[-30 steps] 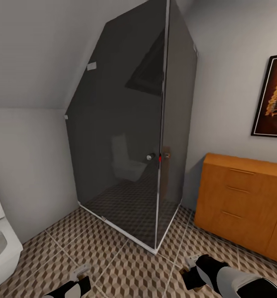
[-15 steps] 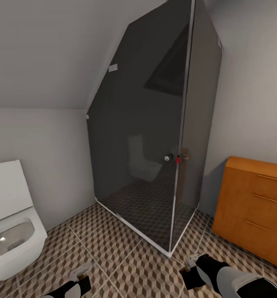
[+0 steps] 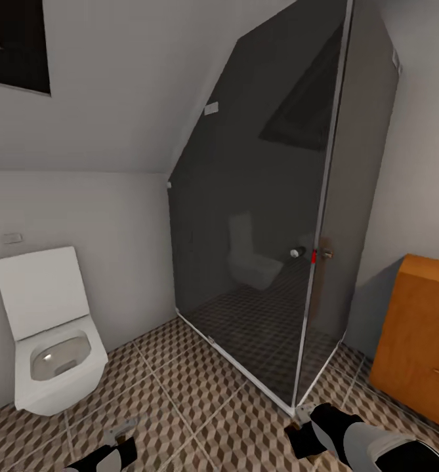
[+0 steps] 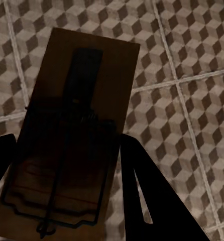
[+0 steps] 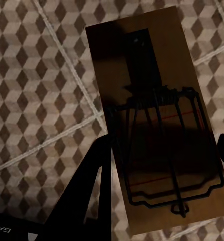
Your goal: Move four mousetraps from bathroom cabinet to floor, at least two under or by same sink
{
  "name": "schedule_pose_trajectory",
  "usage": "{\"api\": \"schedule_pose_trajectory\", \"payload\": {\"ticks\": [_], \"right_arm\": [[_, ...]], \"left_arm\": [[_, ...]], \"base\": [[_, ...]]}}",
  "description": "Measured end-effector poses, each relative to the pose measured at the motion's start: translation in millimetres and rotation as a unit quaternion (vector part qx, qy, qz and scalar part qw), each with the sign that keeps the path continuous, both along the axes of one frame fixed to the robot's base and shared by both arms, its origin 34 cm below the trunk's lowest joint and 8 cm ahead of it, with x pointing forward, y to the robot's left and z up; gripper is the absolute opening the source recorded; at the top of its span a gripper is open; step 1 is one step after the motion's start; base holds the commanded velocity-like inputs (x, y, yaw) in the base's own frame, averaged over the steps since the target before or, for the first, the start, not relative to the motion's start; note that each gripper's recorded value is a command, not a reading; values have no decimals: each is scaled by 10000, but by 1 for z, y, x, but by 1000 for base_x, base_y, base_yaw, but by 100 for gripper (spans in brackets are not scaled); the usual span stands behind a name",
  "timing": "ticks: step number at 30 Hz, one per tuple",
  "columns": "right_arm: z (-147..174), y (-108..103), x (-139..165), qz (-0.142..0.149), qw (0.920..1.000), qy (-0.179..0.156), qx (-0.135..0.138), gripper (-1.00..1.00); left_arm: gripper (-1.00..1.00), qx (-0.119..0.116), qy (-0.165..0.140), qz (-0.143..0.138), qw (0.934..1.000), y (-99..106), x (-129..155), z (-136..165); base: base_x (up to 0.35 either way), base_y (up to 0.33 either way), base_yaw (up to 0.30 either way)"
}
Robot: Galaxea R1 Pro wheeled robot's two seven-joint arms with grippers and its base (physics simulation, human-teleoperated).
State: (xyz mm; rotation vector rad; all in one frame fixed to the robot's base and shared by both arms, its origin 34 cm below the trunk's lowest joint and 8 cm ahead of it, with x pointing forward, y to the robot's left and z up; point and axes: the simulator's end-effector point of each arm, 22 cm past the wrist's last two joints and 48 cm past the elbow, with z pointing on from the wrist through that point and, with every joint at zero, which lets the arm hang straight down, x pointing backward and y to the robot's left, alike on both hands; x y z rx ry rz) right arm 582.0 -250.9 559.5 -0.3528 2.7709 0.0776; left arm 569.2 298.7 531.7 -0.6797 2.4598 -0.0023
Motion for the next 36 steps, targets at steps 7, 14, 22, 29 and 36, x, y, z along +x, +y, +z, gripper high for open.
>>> {"api": "schedule_pose_trajectory", "payload": {"ticks": [7, 14, 22, 29, 36], "right_arm": [[0, -1, 0, -4, 10000, -1, -3, -100], [0, -1, 0, -3, 10000, -1, -4, -100], [0, -1, 0, -5, 10000, -1, -4, -100], [0, -2, 0, -8, 10000, -2, -9, -100], [0, -2, 0, -5, 10000, -6, -11, -100]], "left_arm": [[-100, 205, 61, 184, 9996, 43, -11, -3], [-100, 199, 85, 497, 9985, 70, -21, -6], [-100, 248, 57, 848, 9961, 109, -27, -2], [-100, 303, 58, 912, 9954, 121, -30, -1], [-100, 301, 58, 898, 9955, 119, -30, -1]], "base": [[0, 0, 273], [0, 0, 273], [0, 0, 273], [0, 0, 273], [0, 0, 273]]}}
